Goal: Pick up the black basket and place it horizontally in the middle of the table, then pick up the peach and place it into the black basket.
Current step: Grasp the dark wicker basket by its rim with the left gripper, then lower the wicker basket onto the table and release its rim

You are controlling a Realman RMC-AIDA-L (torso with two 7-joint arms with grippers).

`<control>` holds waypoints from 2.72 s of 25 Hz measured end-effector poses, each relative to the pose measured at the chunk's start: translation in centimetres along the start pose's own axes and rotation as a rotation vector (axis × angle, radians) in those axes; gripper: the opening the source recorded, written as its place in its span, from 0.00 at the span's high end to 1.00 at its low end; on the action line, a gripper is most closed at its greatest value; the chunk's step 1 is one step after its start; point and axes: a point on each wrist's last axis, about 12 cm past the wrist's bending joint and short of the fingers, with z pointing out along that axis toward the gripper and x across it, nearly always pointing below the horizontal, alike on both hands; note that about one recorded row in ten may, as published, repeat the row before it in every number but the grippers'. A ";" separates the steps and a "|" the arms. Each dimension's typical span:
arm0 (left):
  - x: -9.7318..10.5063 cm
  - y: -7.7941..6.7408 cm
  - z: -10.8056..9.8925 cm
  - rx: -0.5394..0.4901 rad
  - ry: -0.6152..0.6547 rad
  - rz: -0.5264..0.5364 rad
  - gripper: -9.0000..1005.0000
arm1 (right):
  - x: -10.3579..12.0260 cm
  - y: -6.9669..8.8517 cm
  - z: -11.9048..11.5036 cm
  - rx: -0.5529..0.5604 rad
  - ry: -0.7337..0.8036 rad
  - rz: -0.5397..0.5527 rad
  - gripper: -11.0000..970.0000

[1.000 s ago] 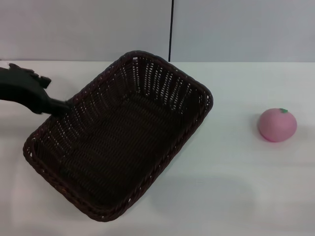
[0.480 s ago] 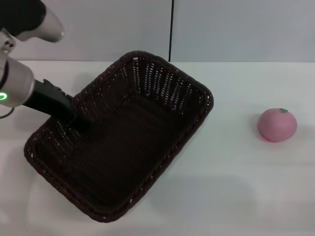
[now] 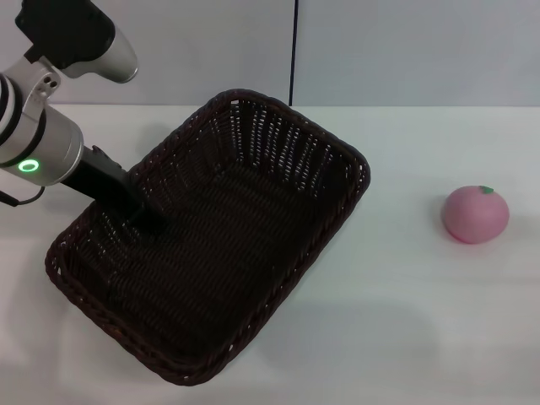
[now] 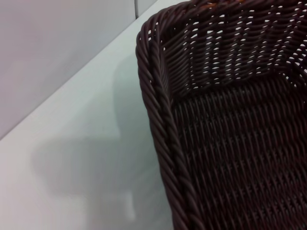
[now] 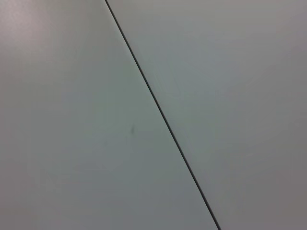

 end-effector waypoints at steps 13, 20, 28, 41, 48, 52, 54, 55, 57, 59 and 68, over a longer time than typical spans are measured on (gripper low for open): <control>-1.2 -0.1 0.0 -0.014 -0.002 0.039 0.63 | 0.0 -0.2 0.4 -0.003 0.002 -0.011 0.26; -2.4 -0.4 0.1 -0.018 0.002 0.153 0.72 | -0.5 -0.8 0.3 0.030 -0.023 0.014 0.26; -5.5 -1.7 -0.9 -0.043 -0.022 0.520 0.77 | -0.8 -1.4 0.3 0.044 -0.016 0.017 0.26; -7.8 -6.0 -0.4 -0.044 -0.015 1.023 0.77 | -0.7 -1.4 0.0 0.053 -0.010 0.022 0.26; -7.9 -6.7 -0.2 -0.039 -0.030 1.061 0.77 | -0.6 -1.4 -0.1 0.060 -0.001 0.024 0.26; -7.9 -6.8 -0.1 -0.035 -0.037 1.046 0.75 | -0.5 -1.4 -0.1 0.057 0.007 0.026 0.26; -7.8 -6.7 -0.1 -0.038 -0.058 1.021 0.73 | -0.4 -1.4 -0.1 0.056 0.010 0.027 0.26; -7.8 -6.7 -0.1 -0.038 -0.058 1.021 0.72 | -0.4 -1.4 -0.1 0.056 0.012 0.027 0.26; -7.6 -6.8 -0.2 -0.049 -0.083 1.000 0.70 | -0.3 -1.4 -0.1 0.059 0.018 0.028 0.26; -7.6 -6.8 -0.1 -0.060 -0.097 0.977 0.69 | -0.3 -1.4 -0.1 0.060 0.022 0.027 0.26; -7.5 -6.1 0.2 -0.083 -0.106 0.918 0.61 | -0.4 -1.5 0.0 0.056 0.022 0.022 0.26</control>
